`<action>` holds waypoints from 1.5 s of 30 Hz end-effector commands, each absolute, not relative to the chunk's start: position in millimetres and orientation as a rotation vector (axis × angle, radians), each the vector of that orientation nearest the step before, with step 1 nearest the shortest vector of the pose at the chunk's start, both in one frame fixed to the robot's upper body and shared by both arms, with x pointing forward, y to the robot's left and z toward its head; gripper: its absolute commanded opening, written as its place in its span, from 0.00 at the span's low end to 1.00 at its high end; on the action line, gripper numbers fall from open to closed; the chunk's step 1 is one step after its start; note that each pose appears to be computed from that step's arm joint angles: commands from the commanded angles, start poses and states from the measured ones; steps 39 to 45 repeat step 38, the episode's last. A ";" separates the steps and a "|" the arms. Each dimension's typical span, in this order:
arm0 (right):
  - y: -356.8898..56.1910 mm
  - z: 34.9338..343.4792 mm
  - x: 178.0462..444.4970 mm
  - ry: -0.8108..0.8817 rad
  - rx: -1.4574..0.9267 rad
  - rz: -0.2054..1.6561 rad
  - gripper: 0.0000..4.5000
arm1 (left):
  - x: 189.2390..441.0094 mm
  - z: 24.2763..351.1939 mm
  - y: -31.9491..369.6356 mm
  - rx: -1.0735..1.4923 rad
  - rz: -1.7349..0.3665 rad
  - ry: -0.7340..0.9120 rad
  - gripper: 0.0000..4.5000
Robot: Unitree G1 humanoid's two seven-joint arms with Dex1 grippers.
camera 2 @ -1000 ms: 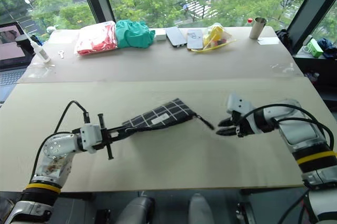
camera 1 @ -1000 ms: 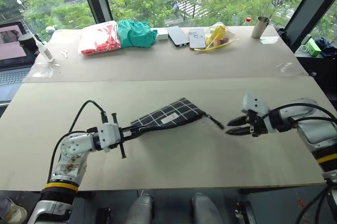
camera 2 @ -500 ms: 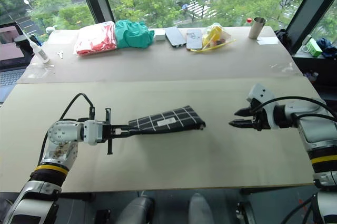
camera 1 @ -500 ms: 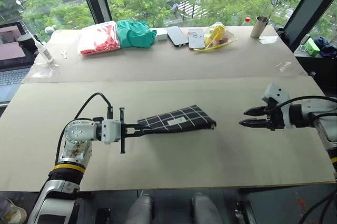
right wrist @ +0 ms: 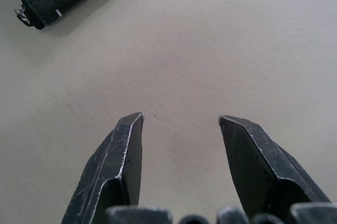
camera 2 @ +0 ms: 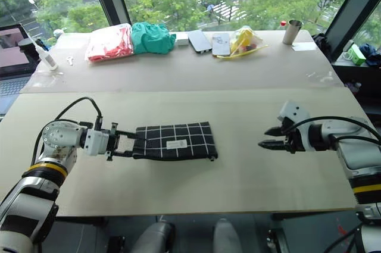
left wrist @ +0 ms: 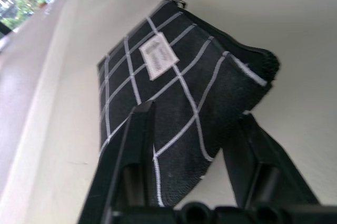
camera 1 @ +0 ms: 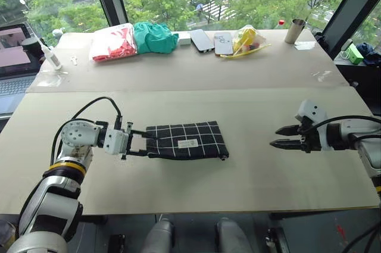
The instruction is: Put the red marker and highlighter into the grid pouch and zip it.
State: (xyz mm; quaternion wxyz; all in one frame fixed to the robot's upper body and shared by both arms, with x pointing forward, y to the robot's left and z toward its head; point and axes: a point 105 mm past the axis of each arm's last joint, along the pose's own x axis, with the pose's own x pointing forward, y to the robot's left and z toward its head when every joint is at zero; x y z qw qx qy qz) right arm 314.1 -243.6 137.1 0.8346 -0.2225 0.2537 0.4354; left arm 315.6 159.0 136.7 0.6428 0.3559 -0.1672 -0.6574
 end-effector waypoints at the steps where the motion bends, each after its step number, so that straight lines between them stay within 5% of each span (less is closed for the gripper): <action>1: -242.9 149.4 313.2 0.501 -0.472 0.913 0.57 | 333.0 168.3 164.1 0.725 -1.345 -0.501 0.80; 4: -240.6 147.3 312.6 0.508 -0.462 0.923 0.57 | 342.5 179.9 173.6 0.667 -1.256 -0.490 0.99; 8: -237.0 143.7 314.4 0.513 -0.458 0.940 0.57 | 340.0 180.9 189.6 0.572 -1.222 -0.411 0.99; 15: -227.2 143.8 325.0 0.507 -0.468 0.988 0.57 | 284.5 145.5 225.5 0.551 -1.335 -0.041 0.99; 20: -227.2 145.1 331.6 0.495 -0.457 0.979 0.57 | 272.2 153.8 244.2 0.340 -1.195 0.168 0.99; 25: -232.4 163.2 336.9 0.346 -0.341 0.877 0.57 | 289.5 170.7 258.3 0.119 -0.874 0.122 0.99; 30: -253.3 168.6 310.0 0.289 -0.276 0.758 0.57 | 290.8 172.9 277.2 -0.036 -0.577 0.033 0.99; 37: -248.4 169.0 297.3 0.272 -0.257 0.713 0.57 | 275.9 133.6 285.8 -0.043 -0.482 0.137 0.99; 45: -246.5 168.7 297.8 0.268 -0.256 0.712 0.57 | 277.2 132.2 286.8 -0.044 -0.475 0.137 0.99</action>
